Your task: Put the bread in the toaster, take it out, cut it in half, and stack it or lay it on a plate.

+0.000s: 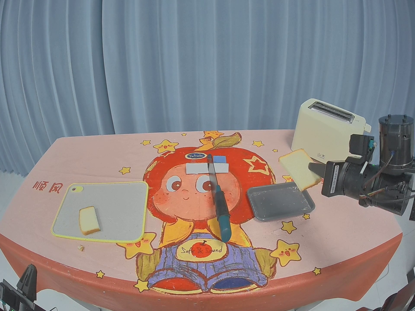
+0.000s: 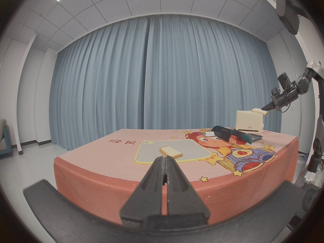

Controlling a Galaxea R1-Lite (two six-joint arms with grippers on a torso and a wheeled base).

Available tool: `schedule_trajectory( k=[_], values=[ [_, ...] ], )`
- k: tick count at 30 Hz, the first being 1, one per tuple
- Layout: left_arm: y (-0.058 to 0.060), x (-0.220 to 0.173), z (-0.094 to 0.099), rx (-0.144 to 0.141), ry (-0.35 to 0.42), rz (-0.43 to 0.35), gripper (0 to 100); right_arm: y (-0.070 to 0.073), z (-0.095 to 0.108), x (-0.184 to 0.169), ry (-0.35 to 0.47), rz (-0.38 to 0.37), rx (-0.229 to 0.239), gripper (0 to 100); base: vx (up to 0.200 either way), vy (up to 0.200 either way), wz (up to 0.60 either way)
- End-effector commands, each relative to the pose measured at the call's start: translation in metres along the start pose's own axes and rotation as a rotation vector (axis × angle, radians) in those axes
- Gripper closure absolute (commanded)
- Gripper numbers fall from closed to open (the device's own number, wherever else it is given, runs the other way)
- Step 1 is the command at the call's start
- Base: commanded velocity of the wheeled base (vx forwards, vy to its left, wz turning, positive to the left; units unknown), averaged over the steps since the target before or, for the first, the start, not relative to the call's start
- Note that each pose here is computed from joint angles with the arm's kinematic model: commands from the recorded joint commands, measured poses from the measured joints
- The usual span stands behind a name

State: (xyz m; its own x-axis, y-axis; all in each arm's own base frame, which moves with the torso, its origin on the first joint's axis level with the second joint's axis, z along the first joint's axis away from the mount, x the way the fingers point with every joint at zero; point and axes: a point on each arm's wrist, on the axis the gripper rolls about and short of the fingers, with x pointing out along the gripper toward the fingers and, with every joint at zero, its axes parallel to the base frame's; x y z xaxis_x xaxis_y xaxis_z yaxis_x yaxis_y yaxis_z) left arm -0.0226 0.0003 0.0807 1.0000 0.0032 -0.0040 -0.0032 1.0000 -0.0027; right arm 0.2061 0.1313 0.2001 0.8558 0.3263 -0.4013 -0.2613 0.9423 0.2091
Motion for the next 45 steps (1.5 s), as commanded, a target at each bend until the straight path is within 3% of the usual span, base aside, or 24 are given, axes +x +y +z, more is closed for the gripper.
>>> schedule_trajectory(
  k=[1,10,45],
  values=[
    [0.0,0.001,-0.005,0.0,0.019,0.0,100,-0.006,-0.003,0.018,0.017,-0.038,0.009,100,0.0,0.0,0.0],
    [0.0,0.001,-0.005,0.0,0.019,0.0,100,-0.009,-0.012,0.038,0.016,-0.041,0.013,100,0.0,0.0,0.0],
    [0.0,0.001,-0.005,0.0,0.019,0.0,100,-0.01,-0.025,0.055,0.076,-0.059,0.002,100,0.0,0.0,0.0]
  ],
)
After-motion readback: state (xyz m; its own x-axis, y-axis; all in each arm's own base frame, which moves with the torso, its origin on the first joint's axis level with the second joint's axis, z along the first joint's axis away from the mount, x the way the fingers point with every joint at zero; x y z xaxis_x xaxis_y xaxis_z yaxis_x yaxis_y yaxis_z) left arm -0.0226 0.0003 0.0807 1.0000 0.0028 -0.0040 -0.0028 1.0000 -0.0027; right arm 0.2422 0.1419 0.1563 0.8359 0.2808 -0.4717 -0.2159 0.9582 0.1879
